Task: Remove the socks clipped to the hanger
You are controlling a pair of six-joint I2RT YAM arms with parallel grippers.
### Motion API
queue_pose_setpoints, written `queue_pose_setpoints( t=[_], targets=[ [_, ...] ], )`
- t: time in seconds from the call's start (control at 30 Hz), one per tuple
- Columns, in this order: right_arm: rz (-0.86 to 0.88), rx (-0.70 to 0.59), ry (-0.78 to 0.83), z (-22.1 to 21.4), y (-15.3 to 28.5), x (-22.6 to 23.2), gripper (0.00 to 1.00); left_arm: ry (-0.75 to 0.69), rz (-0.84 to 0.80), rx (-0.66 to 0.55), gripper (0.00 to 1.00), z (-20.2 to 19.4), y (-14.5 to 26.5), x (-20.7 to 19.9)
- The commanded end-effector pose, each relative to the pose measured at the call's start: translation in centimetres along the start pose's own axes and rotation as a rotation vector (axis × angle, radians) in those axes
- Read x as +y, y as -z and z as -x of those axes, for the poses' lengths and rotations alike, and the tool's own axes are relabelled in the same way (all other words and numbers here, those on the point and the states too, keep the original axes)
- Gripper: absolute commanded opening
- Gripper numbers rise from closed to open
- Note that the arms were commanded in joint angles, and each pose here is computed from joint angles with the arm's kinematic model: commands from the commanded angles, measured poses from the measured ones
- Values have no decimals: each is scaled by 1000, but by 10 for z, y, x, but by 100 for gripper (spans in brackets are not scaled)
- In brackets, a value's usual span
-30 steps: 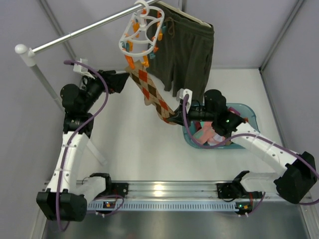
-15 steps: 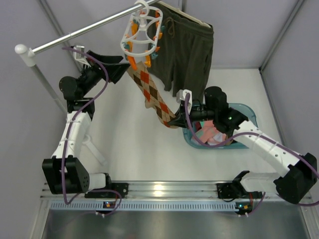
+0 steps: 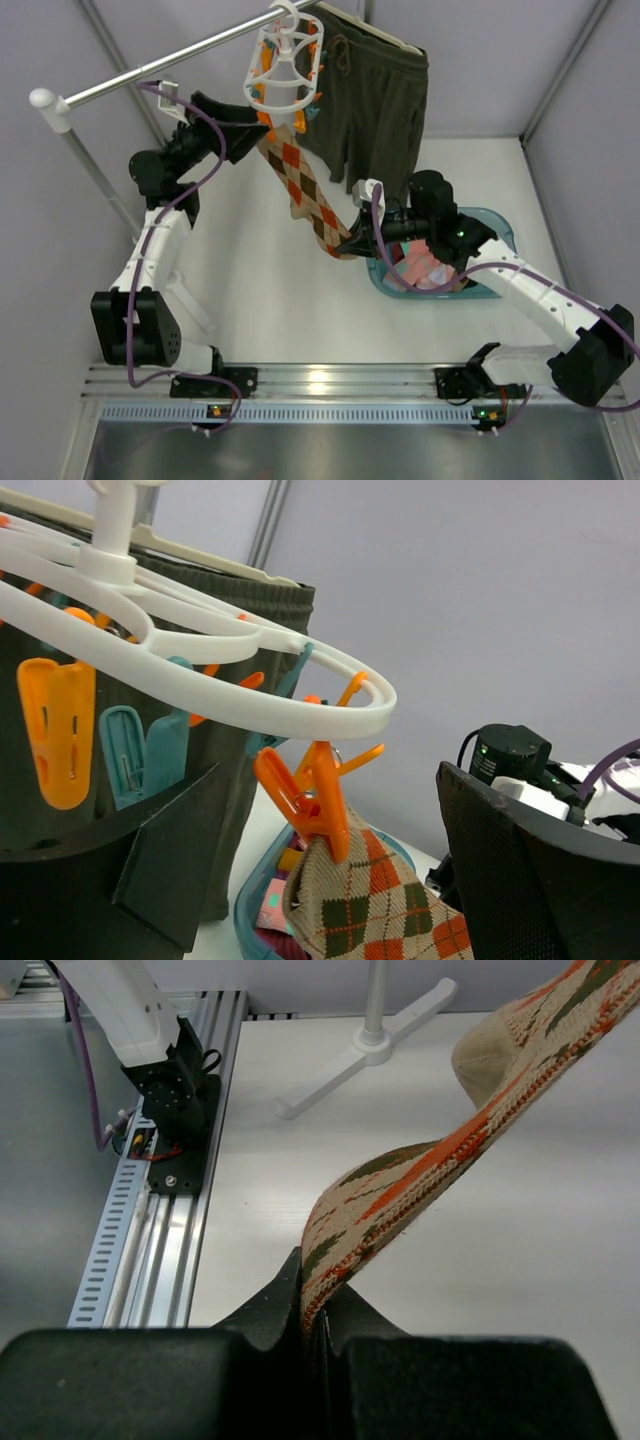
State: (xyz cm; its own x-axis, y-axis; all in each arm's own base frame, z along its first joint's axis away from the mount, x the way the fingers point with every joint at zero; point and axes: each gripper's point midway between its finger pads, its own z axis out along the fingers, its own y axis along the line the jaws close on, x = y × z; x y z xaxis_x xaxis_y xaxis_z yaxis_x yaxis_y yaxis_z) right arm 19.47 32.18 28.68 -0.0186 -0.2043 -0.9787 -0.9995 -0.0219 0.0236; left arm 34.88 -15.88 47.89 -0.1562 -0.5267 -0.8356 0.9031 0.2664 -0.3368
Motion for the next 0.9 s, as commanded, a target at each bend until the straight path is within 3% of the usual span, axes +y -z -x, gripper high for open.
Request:
queue_pose_setpoints(
  t=[0.0,0.33,0.5,0.63,0.7,0.77,0.87],
  targets=[
    [41,-46,60,25,2,6,0,-68,-70,-10,88,5,-4,-17],
    [81,-39,53,20,-6,13,0,-43,-115,-9,82,-4,-24,-20],
    [79,-35,56,16,-8,12,0,-33,-104,-16,67,-4,-26,-12],
    [67,-12,39,7,-11,7,0,-34,-103,-26,47,0,-29,-9],
    [68,-3,30,3,-12,6,0,-23,-99,-27,25,-1,-30,-5],
    [58,1,17,-4,-11,8,0,-9,-96,-25,12,-2,-31,-2],
    [12,13,-7,-20,-8,7,0,0,-91,-26,0,-3,-30,1]
  ],
)
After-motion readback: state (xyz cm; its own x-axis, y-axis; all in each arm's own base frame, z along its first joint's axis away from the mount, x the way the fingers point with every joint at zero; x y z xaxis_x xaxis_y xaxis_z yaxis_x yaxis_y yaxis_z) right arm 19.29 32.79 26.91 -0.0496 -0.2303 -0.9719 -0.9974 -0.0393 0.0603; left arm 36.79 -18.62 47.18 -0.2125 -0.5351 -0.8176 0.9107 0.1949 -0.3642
